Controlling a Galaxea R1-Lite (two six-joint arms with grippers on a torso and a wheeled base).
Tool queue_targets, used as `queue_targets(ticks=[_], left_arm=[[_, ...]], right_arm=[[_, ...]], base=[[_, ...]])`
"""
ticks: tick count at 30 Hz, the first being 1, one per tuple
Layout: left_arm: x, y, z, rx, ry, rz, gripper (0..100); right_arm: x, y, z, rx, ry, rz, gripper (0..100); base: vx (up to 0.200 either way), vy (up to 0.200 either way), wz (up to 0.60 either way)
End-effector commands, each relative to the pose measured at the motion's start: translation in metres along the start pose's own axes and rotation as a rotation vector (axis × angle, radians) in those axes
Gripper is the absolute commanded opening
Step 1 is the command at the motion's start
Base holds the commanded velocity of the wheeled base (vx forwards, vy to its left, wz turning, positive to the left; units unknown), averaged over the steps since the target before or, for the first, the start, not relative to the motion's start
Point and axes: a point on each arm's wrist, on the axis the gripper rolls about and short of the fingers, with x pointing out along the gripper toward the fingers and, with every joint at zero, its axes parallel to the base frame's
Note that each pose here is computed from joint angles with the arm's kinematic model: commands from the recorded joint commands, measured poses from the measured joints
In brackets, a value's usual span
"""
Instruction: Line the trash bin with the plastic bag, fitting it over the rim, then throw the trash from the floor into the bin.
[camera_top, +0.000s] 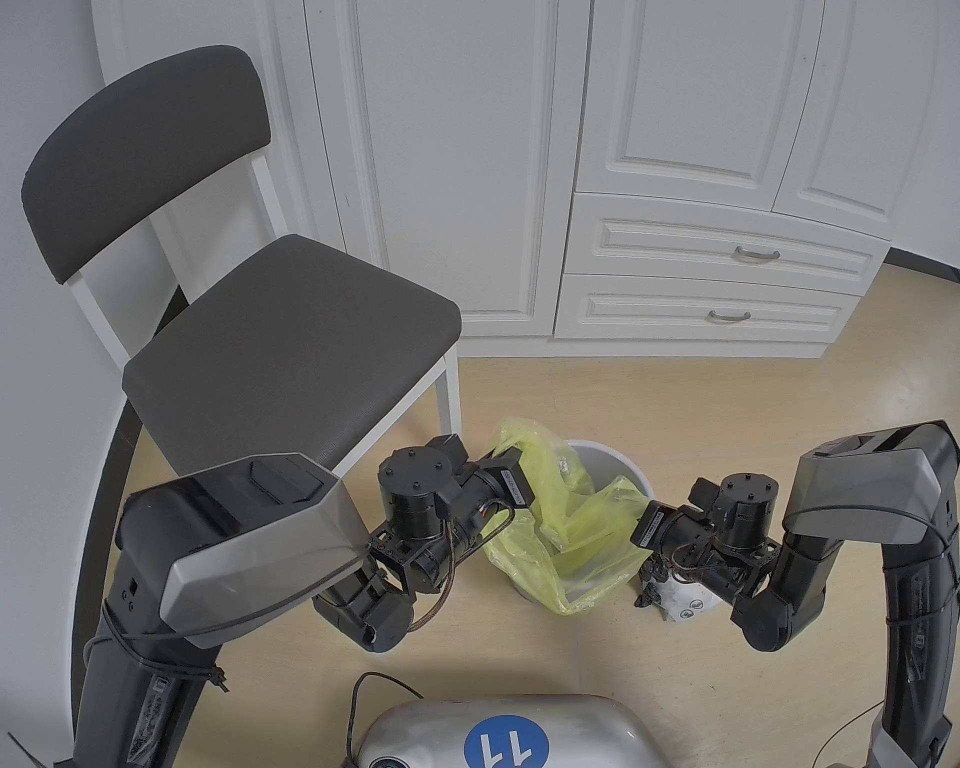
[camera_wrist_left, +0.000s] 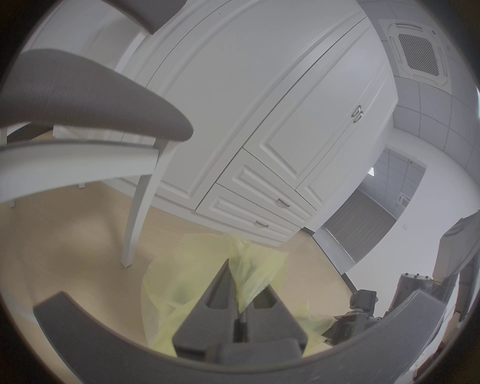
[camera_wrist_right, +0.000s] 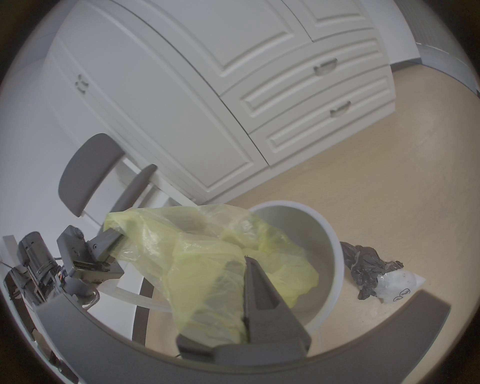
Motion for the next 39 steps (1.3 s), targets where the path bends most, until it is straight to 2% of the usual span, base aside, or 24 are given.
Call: queue_targets(ticks=[1,4,7,10,13,17,26,34,39], left_arm=[[0.005,0.009,-0.021,-0.002,0.031,0.013,0],[0.005,-0.006,-0.023,-0.002,0.036,-0.021,0],[0.008,-0.020,-0.017,-0.001,0.050,-0.052,0],[0.015,-0.024,-0.010,-0.009,0.068,-0.067,0],[0.019,-0.025,-0.012,-0.042,0.069,-0.067,0],[0.021,-0.022,-0.020,-0.093,0.085,-0.061,0],[0.028,-0.004,-0.022,-0.094,0.082,-0.041,0],[0.038,0.012,-0.033,-0.095,0.084,-0.011,0],[0.040,0.022,-0.027,-0.095,0.067,0.006,0]], right_arm=[[0.005,-0.027,-0.011,0.020,0.031,-0.037,0],[0.000,-0.033,0.001,0.027,0.019,-0.034,0],[-0.006,-0.029,0.017,0.026,-0.011,-0.009,0],[-0.015,-0.018,0.032,0.018,-0.044,0.015,0],[-0.021,-0.008,0.038,0.009,-0.024,0.015,0],[-0.021,-0.006,0.036,0.013,0.020,-0.004,0],[-0.001,-0.027,0.006,0.021,0.080,-0.050,0],[0.000,-0.030,0.003,0.018,0.053,-0.038,0],[-0.001,-0.029,0.006,0.017,0.047,-0.035,0]], base=[[0.000,0.000,0.00],[0.000,0.000,0.00],[0.000,0.000,0.00],[0.000,0.000,0.00],[0.000,0.000,0.00],[0.000,0.000,0.00],[0.000,0.000,0.00],[0.000,0.000,0.00],[0.000,0.000,0.00]])
